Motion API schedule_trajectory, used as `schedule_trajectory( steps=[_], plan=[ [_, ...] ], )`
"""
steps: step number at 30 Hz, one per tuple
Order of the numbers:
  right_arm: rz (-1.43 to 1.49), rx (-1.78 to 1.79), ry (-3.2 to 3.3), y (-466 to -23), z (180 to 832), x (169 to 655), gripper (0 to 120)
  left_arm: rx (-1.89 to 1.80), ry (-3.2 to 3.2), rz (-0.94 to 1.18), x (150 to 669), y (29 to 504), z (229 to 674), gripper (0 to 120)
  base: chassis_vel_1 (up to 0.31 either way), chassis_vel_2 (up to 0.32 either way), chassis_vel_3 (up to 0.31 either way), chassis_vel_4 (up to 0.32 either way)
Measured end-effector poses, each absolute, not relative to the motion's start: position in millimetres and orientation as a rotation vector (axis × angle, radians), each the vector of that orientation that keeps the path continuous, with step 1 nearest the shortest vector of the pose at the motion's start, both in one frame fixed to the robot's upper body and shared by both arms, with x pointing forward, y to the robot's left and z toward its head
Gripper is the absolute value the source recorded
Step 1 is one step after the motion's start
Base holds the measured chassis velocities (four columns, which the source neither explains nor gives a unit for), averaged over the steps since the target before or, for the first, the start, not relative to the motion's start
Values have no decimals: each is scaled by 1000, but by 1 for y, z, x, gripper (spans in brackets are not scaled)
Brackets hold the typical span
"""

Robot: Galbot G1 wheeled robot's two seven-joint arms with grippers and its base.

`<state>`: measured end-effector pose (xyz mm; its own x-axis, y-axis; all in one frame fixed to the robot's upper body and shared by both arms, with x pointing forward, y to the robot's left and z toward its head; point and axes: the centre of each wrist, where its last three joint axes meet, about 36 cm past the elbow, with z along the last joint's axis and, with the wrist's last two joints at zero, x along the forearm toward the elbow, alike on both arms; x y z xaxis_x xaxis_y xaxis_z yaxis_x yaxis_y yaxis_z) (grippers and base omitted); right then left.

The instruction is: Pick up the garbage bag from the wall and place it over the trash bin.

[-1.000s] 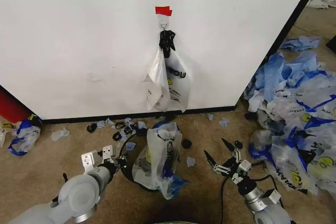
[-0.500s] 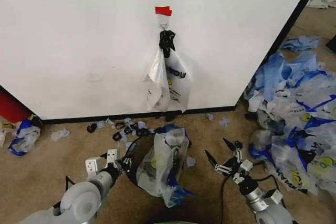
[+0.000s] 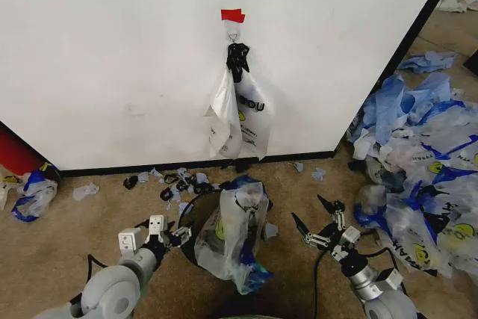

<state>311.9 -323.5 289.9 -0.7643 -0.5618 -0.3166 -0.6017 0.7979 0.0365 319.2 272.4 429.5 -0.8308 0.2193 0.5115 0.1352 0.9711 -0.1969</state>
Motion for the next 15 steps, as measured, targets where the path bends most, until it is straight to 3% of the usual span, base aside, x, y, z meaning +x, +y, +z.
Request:
schedule_trajectory(
  steps=[4, 15],
  plan=[
    [203, -896, 2691, -322, 292, 313, 98, -260, -2611, 166, 318, 278, 439, 99, 0, 0, 0, 0],
    [365, -759, 2855, -277, 352, 305, 98, -302, -2754, 70, 315, 292, 465, 100, 0, 0, 0, 0]
  ],
)
